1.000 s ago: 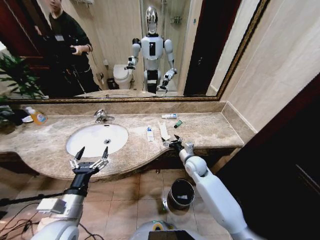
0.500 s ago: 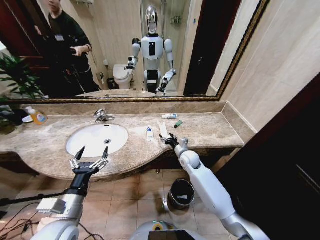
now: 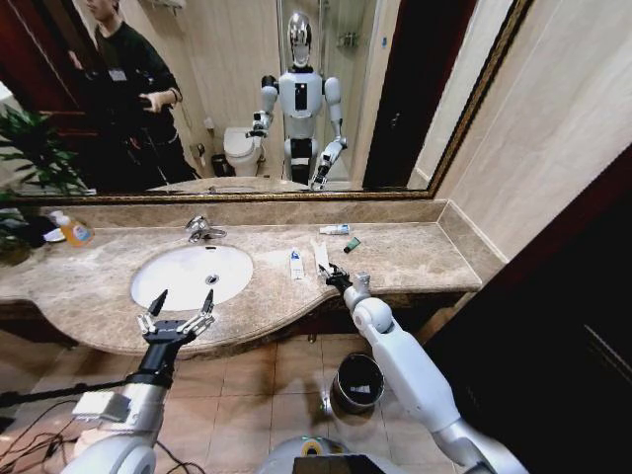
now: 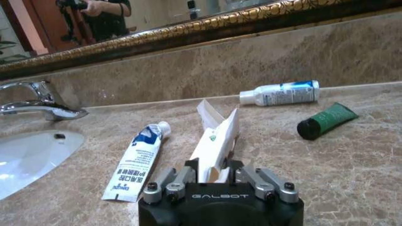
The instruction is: Pick up the trash from the sink and place it in the trash bin.
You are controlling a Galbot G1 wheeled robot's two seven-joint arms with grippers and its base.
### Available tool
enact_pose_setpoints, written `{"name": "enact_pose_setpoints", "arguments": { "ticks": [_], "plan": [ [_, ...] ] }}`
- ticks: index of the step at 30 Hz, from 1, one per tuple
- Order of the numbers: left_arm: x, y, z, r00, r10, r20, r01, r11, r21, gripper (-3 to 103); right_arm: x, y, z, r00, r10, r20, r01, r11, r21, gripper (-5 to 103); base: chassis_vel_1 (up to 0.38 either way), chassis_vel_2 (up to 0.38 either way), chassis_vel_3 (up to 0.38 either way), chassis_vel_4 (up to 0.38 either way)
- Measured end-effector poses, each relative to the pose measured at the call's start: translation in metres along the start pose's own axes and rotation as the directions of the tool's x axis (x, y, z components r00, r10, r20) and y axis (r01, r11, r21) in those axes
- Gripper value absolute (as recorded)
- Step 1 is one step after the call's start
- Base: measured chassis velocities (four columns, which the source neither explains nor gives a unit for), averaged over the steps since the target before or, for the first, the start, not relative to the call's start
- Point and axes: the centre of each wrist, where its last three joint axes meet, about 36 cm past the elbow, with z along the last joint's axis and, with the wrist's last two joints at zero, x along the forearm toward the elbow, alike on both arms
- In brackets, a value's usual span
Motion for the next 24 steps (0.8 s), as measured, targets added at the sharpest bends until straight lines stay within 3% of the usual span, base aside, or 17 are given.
{"name": "enact_pose_setpoints", "arguments": {
  "ticks": [10,24],
  "plan": [
    [0.000,0.000,0.000,1.000,0.000,0.000,0.000,1.000,0.000,100,0.008,0.006,-0.006,0.999,-0.029,0.016,0.029,1.000,0.002,2,0.000,0.000,0.000,0.000],
    [0.000,0.000,0.000,1.000,0.000,0.000,0.000,1.000,0.000,100,0.084,-0.022,-0.045,0.992,-0.012,0.126,0.005,0.998,0.055,0,0.000,0.000,0.000,0.000]
  ]
}}
